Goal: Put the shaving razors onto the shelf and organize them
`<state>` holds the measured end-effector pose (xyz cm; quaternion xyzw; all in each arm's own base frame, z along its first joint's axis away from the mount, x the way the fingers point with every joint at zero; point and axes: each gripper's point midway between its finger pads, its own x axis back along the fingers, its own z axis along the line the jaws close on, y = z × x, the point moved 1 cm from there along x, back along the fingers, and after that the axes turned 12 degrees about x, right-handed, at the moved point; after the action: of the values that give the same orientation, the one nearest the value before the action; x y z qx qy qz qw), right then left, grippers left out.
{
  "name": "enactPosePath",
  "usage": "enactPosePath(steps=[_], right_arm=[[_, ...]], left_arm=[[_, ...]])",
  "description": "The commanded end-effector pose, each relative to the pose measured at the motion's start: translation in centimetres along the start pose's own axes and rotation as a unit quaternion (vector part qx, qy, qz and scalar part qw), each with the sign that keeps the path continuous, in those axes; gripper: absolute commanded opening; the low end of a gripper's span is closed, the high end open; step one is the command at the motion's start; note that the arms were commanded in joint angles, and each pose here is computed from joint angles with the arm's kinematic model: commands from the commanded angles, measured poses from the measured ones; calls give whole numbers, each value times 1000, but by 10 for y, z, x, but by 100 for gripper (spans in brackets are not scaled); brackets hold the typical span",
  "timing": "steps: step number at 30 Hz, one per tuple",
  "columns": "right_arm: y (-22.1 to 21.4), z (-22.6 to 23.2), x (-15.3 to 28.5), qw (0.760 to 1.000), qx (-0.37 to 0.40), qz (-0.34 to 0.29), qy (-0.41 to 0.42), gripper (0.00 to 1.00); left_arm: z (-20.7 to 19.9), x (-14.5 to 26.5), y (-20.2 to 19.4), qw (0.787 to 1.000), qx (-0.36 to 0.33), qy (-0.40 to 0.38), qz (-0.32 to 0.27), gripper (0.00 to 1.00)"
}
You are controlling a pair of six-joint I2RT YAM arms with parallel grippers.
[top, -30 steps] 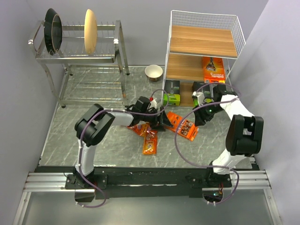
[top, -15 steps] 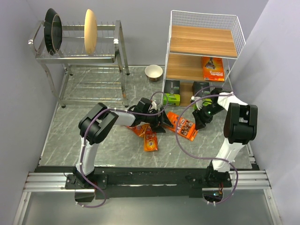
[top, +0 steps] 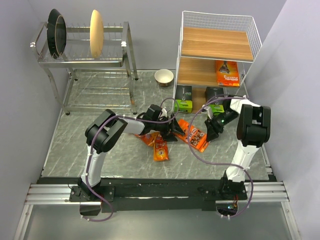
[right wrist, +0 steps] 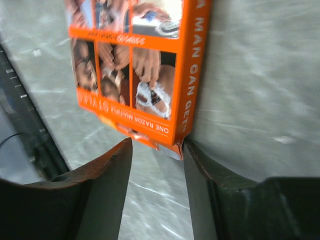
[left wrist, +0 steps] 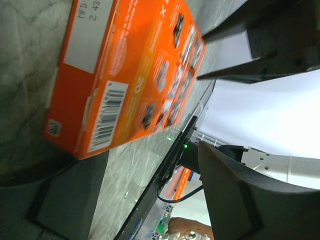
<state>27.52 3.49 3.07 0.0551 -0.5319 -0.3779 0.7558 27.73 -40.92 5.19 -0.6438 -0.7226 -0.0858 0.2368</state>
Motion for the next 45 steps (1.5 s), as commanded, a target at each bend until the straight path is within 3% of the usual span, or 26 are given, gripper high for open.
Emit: enactPosePath(steps=[1, 5, 10, 17, 31, 33, 38, 45], right_arm=[[-13, 26, -12, 998, -4, 10, 61, 50], [-5, 25, -9, 999, -14, -5, 41, 41], [17, 22, -4, 998, -38, -43, 20, 38], [22, 47, -22, 998, -50, -28, 19, 27], [117, 83, -10, 992, -10, -123, 37, 25], [125, 89, -14, 991, 2, -129, 39, 25], [144, 107, -27, 989, 24, -138, 38, 24], [157, 97, -31, 990, 31, -132, -40, 13]], left_arm=[[64, -9, 4, 996, 46, 77, -19, 79], [73, -12, 0, 994, 67, 79, -13, 77], [88, -18, -16, 989, 121, 80, 0, 73], [91, -28, -33, 985, 157, 62, 19, 67], [100, -28, -36, 983, 171, 62, 17, 49], [98, -27, -37, 984, 170, 57, 16, 48], [90, -25, -33, 986, 162, 43, 14, 60], [89, -20, -30, 986, 164, 42, 12, 64]])
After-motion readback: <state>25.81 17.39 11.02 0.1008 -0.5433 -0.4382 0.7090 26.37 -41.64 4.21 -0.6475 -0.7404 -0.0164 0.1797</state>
